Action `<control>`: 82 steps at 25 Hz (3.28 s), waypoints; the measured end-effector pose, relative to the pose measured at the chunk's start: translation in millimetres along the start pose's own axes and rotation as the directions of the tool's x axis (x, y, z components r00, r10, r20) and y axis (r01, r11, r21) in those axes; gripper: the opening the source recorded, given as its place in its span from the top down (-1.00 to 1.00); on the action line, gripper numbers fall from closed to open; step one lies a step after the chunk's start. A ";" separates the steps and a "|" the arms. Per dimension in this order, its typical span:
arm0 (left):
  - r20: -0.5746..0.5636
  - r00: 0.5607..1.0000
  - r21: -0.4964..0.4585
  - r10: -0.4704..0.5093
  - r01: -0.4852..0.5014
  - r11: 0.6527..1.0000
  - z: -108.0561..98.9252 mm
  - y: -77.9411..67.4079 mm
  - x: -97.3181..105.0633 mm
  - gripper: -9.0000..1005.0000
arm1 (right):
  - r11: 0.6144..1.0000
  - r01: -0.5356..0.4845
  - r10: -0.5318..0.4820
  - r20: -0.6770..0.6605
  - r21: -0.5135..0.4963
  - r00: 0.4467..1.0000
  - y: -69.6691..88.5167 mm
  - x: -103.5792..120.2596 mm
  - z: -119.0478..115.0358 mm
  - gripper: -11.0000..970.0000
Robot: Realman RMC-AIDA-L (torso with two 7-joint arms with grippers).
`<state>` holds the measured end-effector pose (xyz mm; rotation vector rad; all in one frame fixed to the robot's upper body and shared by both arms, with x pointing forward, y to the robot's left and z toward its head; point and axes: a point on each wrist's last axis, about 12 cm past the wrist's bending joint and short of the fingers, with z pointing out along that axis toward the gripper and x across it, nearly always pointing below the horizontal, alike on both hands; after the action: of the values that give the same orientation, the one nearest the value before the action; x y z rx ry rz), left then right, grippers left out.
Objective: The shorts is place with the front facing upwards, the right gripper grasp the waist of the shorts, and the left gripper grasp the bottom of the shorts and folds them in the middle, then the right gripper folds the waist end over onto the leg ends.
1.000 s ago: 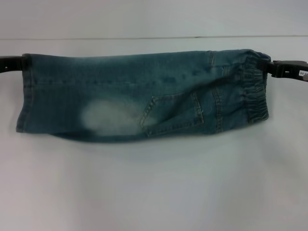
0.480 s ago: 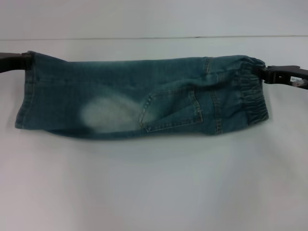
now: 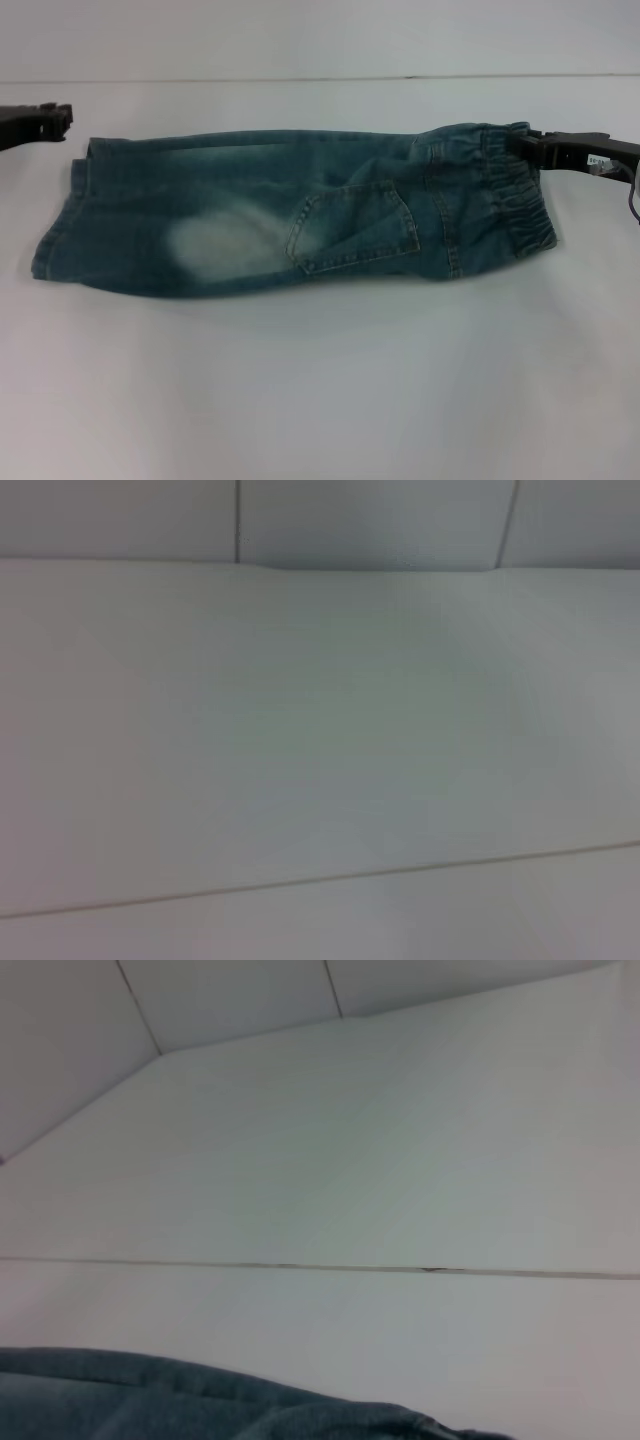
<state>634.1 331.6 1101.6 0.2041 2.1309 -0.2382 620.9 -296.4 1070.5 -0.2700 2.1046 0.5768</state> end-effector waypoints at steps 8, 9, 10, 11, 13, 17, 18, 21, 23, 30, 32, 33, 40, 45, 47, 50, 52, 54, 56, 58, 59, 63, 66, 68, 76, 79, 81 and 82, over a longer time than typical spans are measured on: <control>0.017 0.999 -0.082 -0.050 0.051 0.995 -3.1 7.2 16.8 0.23 | 0.999 -0.037 0.037 0.011 0.017 0.999 -4.8 3.4 -4.1 0.16; 0.028 0.998 -0.080 -0.064 0.066 0.995 -4.8 8.4 18.2 0.16 | 0.999 -0.045 0.045 0.016 0.019 0.999 -6.2 3.0 -5.5 0.05; 0.038 0.997 -0.076 -0.073 0.076 0.994 -6.3 9.3 19.6 0.08 | 0.998 -0.055 0.054 0.024 0.022 0.998 -8.3 2.0 -7.6 -0.05; 0.052 0.995 -0.064 -0.080 0.083 0.994 -8.2 9.6 21.0 0.00 | 0.998 -0.064 0.064 0.030 0.024 0.998 -10.3 1.1 -9.6 -0.16; 0.074 0.993 -0.037 -0.088 0.091 0.995 -11.8 9.5 23.4 -0.09 | 0.996 -0.085 0.084 0.041 0.025 0.996 -15.7 -1.5 -15.0 -0.32; 0.133 0.986 0.064 -0.103 0.095 0.993 -22.0 5.1 29.7 -0.26 | 0.994 -0.112 0.112 0.038 -0.001 0.993 -24.7 -10.2 -27.3 -0.65; 0.151 0.983 0.099 -0.102 0.087 0.991 -25.0 2.6 31.3 -0.30 | 0.993 -0.117 0.118 0.030 -0.017 0.993 -26.4 -13.6 -31.0 -0.68; 0.205 0.975 0.228 -0.090 0.042 0.973 -35.2 -8.2 35.2 -0.43 | 0.991 -0.118 0.118 -0.011 -0.068 0.993 -30.7 -26.6 -44.0 -0.78; 0.237 0.969 0.315 -0.076 -0.003 0.949 -42.4 -16.7 37.6 -0.55 | 0.990 -0.105 0.099 -0.057 -0.099 0.993 -31.6 -37.2 -53.1 -0.85; 0.243 0.970 0.506 -0.017 -0.112 0.855 -52.6 -41.8 43.9 -0.86 | 0.980 -0.015 -0.054 -0.340 -0.198 0.939 -9.3 -78.3 -74.0 -0.97; 0.233 0.972 0.568 0.025 -0.157 0.808 -53.8 -51.7 44.1 -0.86 | 0.982 0.009 -0.083 -0.392 -0.188 0.916 -4.6 -86.0 -74.7 -0.97; 0.227 0.973 0.590 0.044 -0.173 0.788 -54.1 -55.2 44.1 -0.86 | 0.983 0.020 -0.096 -0.417 -0.182 0.904 -2.2 -88.9 -73.6 -0.97; 0.177 0.971 0.713 0.164 -0.241 0.659 -54.3 -75.3 42.9 -0.86 | 0.988 0.101 -0.149 -0.531 -0.117 0.834 3.2 -84.8 -56.1 -0.97; 0.152 0.970 0.749 0.188 -0.237 0.619 -55.5 -79.6 40.8 -0.86 | 0.986 0.129 -0.163 -0.534 -0.101 0.829 5.4 -78.9 -46.0 -0.96; 0.153 0.970 0.749 0.188 -0.238 0.618 -55.4 -79.9 40.5 -0.86 | 0.985 0.147 -0.175 -0.532 -0.096 0.829 6.3 -75.9 -41.0 -0.96; 0.151 0.970 0.748 0.188 -0.237 0.620 -54.8 -80.0 40.6 -0.87 | 0.981 0.173 -0.195 -0.531 -0.091 0.824 7.2 -71.1 -34.4 -0.96; 0.149 0.971 0.746 0.187 -0.235 0.623 -54.4 -79.7 40.9 -0.87 | 0.978 0.187 -0.206 -0.533 -0.089 0.820 7.4 -67.0 -29.9 -0.96; 0.149 0.971 0.745 0.186 -0.234 0.625 -54.4 -79.4 40.8 -0.87 | 0.975 0.201 -0.219 -0.530 -0.092 0.819 8.9 -64.0 -25.2 -0.96; 0.149 0.972 0.743 0.183 -0.232 0.628 -54.3 -79.2 40.9 -0.87 | 0.972 0.214 -0.234 -0.524 -0.101 0.819 11.1 -61.4 -20.5 -0.96; 0.148 0.972 0.740 0.182 -0.231 0.632 -54.0 -78.9 41.1 -0.87 | 0.968 0.226 -0.248 -0.520 -0.108 0.817 13.0 -60.0 -16.7 -0.96; 0.147 0.973 0.739 0.181 -0.229 0.634 -53.8 -78.7 41.5 -0.87 | 0.967 0.231 -0.255 -0.517 -0.111 0.817 13.9 -59.5 -15.1 -0.95; 0.146 0.974 0.735 0.172 -0.223 0.640 -54.2 -78.2 43.1 -0.87 | 0.962 0.242 -0.273 -0.512 -0.127 0.815 18.7 -57.7 -9.3 -0.90; 0.143 0.975 0.734 0.169 -0.219 0.643 -54.0 -78.5 43.9 -0.87 | 0.959 0.243 -0.282 -0.516 -0.144 0.808 22.2 -55.7 -5.2 -0.74; 0.139 0.976 0.732 0.165 -0.213 0.647 -53.3 -78.5 44.4 -0.87 | 0.957 0.245 -0.289 -0.519 -0.152 0.805 23.7 -54.4 -3.5 -0.63; 0.127 0.979 0.733 0.157 -0.199 0.651 -53.2 -78.5 47.9 -0.86 | 0.958 0.241 -0.287 -0.524 -0.156 0.802 24.2 -50.8 -3.4 0.16; 0.127 0.980 0.732 0.154 -0.197 0.652 -53.6 -78.0 48.5 -0.86 | 0.959 0.237 -0.284 -0.527 -0.156 0.801 22.8 -49.9 -5.4 0.26; 0.129 0.980 0.731 0.151 -0.196 0.653 -53.8 -77.7 48.4 -0.86 | 0.959 0.235 -0.283 -0.531 -0.157 0.799 22.1 -49.3 -6.7 0.32; 0.130 0.980 0.730 0.148 -0.196 0.654 -53.9 -77.5 48.3 -0.86 | 0.959 0.234 -0.282 -0.532 -0.158 0.798 21.8 -49.2 -7.2 0.36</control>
<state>546.2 272.6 1096.6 0.8659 1.8217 -0.9938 634.7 -282.4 1121.1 -0.8499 2.5361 0.4558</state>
